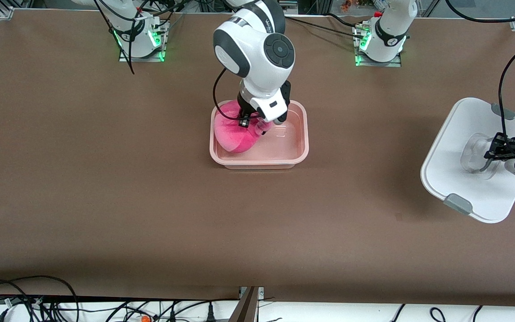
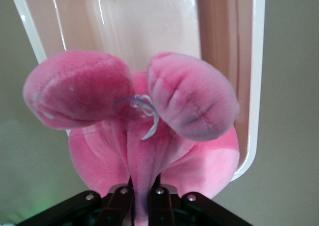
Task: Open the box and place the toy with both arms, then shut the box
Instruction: 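Carry the plush toy with the right gripper into the pink tub, then release the toy in the tub and raise the right gripper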
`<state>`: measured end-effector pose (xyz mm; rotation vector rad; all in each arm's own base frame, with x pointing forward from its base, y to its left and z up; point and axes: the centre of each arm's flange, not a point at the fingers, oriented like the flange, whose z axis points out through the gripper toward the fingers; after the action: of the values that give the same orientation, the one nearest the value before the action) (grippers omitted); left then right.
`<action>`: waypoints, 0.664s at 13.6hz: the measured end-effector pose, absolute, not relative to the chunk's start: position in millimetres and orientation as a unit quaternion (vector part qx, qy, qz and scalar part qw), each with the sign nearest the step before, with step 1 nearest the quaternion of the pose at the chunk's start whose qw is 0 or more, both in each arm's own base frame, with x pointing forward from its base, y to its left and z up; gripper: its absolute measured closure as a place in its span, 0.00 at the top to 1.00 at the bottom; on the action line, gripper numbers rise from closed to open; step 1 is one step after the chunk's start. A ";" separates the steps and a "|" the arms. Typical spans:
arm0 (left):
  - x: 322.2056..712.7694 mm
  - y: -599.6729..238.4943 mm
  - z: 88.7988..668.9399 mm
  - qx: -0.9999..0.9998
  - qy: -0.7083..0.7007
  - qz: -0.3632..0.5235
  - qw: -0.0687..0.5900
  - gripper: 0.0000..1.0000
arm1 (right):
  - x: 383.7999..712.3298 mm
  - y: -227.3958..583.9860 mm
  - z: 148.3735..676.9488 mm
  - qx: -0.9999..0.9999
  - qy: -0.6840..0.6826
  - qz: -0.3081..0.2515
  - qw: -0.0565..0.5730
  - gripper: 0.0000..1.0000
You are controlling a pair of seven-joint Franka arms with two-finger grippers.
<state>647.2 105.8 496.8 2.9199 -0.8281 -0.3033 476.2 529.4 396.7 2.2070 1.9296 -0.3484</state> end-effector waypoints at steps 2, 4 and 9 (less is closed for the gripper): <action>647.8 101.7 497.1 0.954 -0.278 -0.099 0.047 0.07 | 473.9 533.5 383.9 0.741 0.652 -0.125 0.099 0.09; 648.8 93.2 497.9 0.952 -0.285 -0.097 0.051 0.07 | 471.8 538.7 363.8 0.741 0.649 -0.132 0.110 0.09; 648.8 83.8 497.7 0.945 -0.308 -0.099 0.055 0.07 | 464.0 556.8 302.0 0.741 0.642 -0.133 0.147 0.16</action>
<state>648.8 83.8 497.7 2.8687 -0.9338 -0.2999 464.0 556.8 302.0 2.1313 1.8462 -0.3836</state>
